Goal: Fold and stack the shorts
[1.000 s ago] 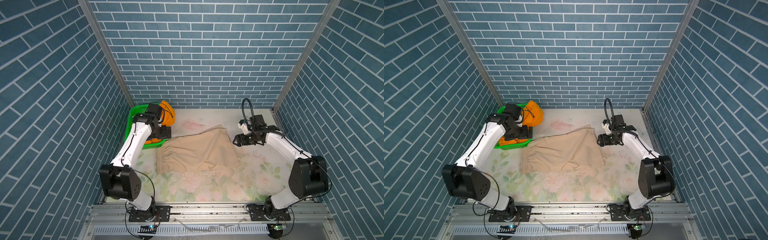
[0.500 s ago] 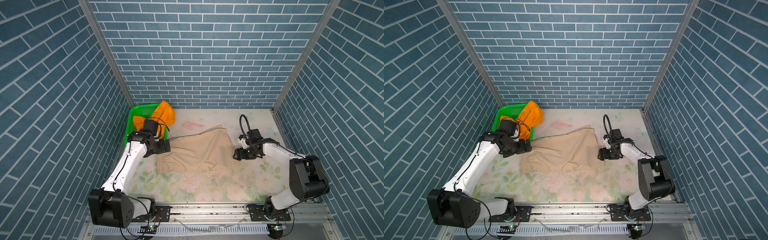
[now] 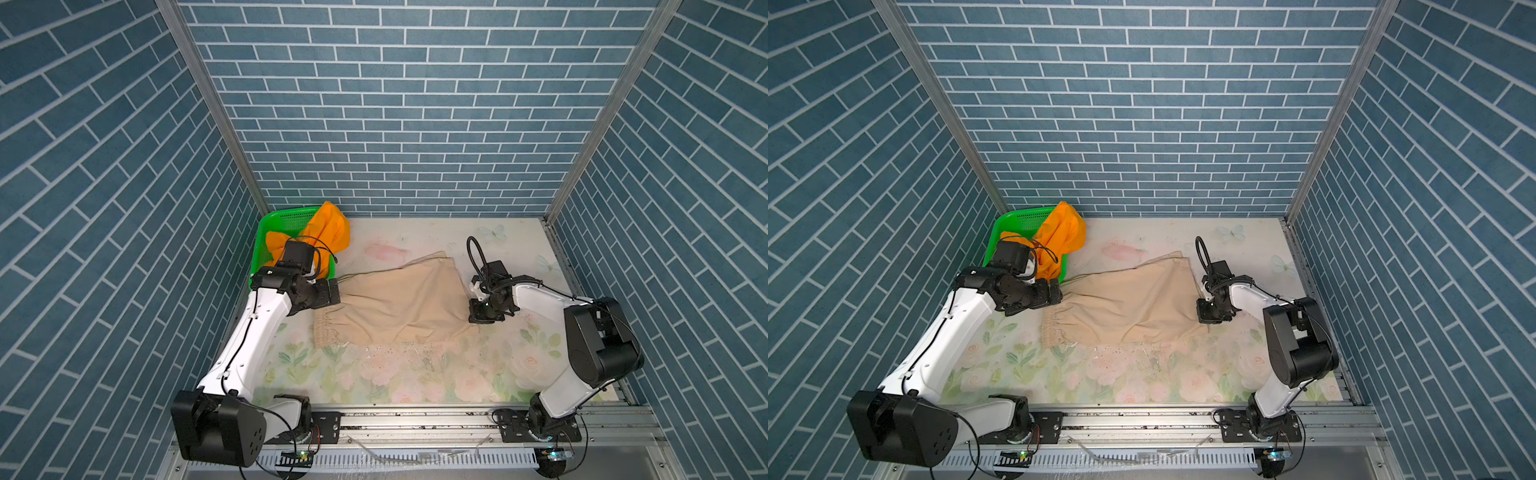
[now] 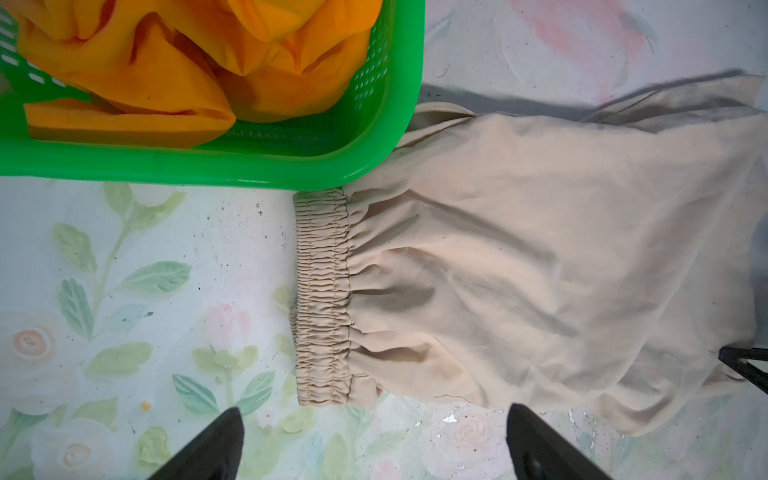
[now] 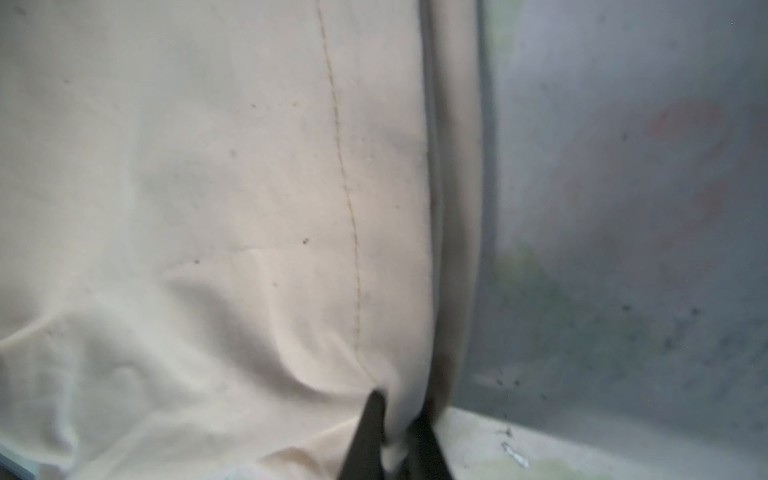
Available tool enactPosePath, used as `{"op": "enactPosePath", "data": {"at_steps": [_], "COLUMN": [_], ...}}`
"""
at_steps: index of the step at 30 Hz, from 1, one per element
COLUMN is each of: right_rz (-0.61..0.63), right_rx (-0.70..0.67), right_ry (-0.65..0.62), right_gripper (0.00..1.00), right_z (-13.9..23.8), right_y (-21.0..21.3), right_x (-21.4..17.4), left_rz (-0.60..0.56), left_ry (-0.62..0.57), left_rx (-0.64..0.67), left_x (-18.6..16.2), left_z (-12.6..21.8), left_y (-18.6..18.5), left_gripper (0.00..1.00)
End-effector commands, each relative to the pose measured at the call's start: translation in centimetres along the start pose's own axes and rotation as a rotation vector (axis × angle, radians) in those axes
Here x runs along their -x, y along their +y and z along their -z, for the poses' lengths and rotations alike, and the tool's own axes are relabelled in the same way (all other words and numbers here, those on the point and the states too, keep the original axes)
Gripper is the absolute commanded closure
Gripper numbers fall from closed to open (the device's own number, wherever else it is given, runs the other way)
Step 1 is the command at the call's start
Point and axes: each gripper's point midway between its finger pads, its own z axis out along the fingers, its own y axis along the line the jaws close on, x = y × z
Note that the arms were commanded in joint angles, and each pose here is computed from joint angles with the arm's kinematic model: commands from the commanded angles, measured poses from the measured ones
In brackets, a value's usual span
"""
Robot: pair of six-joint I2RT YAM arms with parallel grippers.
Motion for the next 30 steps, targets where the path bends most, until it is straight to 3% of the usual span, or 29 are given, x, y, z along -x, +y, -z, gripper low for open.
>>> {"op": "enactPosePath", "data": {"at_steps": [1,6,10,12,13,15,17,22,25,30], "right_rz": [-0.122,-0.297,-0.367,-0.365,-0.359,-0.320,-0.278,-0.088,-0.022,0.041], "right_rx": [-0.048,-0.058,-0.082,-0.102,-0.106,-0.114,-0.130,-0.042,-0.025,0.025], "right_ry": [0.072,0.074,0.017,0.001,-0.011,-0.070,-0.150,-0.341,-0.381,-0.338], "right_gripper": [1.00,1.00,1.00,0.66,0.57,0.46,0.42,0.41,0.41,0.43], "right_z": [0.0,1.7,3.6,4.7,5.1,6.5,8.0,9.5,9.2,6.3], "right_y": [-1.2,-1.8,-2.6,-2.8,-2.8,-2.6,-2.6,-0.2,0.3,1.0], "right_x": [-3.2,-7.6,-9.6,-9.9,-9.7,-8.5,-6.5,0.8,4.7,9.2], "left_rz": [0.018,0.023,0.023,0.024,0.024,0.024,0.028,0.054,0.097,0.097], "left_ry": [-0.005,0.010,0.025,0.025,0.021,0.008,-0.010,-0.070,-0.092,-0.114], "left_rx": [-0.024,-0.042,-0.042,-0.049,-0.049,-0.043,-0.024,0.024,-0.047,-0.175], "left_x": [-0.2,-0.3,-0.3,-0.2,-0.2,0.2,0.7,2.3,3.1,3.7], "left_z": [-0.3,-1.1,-2.0,-2.5,-2.8,-3.6,-4.4,-6.3,-7.7,-9.2], "left_y": [-0.1,-0.4,-0.5,-0.6,-0.6,-0.4,-0.1,1.1,1.1,-0.3], "left_gripper": [0.00,0.00,0.00,0.00,0.00,0.00,0.00,0.00,0.00,0.00]}}
